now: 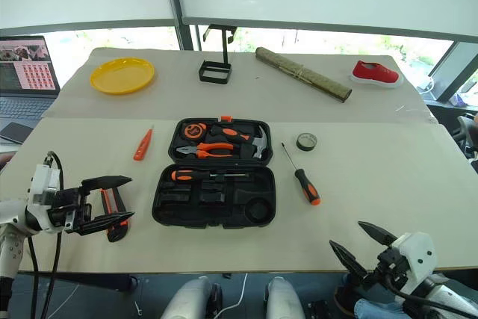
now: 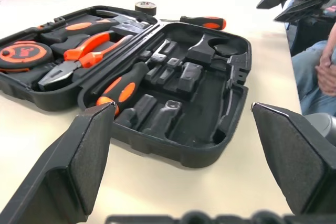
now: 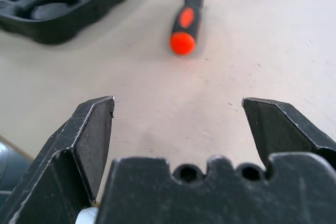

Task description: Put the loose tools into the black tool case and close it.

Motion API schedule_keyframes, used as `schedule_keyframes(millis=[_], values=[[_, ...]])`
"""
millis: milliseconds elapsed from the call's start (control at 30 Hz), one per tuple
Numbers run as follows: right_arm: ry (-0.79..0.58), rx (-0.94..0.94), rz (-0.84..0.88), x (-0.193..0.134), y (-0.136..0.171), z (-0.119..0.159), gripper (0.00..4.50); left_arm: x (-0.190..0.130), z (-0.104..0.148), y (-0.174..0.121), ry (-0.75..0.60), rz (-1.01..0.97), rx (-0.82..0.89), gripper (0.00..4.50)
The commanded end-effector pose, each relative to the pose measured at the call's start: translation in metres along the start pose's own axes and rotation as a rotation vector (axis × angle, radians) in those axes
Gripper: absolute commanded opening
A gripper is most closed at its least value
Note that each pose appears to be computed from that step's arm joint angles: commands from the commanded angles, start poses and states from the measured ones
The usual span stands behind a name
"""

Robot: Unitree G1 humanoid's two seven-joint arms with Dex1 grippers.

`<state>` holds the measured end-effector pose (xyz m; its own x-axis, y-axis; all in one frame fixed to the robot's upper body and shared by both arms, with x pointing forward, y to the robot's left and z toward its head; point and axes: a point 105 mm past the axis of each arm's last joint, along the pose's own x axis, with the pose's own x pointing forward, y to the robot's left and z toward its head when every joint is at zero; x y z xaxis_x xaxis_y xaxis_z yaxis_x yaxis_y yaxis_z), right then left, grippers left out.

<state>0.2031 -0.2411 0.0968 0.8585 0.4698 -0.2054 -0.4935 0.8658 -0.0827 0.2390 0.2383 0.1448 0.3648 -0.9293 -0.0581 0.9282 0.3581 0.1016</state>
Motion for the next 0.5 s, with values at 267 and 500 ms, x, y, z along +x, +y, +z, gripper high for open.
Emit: schedule_keyframes(millis=[267,500], values=[[0.362,-0.071,0.048,0.078,-0.015,0.051,4.50,0.043,0.061,-0.015,-0.243,-0.091,0.071,4.47],[0.548,-0.081,0.007,0.101,-0.022,0.033,4.50,0.030,0.044,-0.019,-0.128,-0.092,0.093,4.47]])
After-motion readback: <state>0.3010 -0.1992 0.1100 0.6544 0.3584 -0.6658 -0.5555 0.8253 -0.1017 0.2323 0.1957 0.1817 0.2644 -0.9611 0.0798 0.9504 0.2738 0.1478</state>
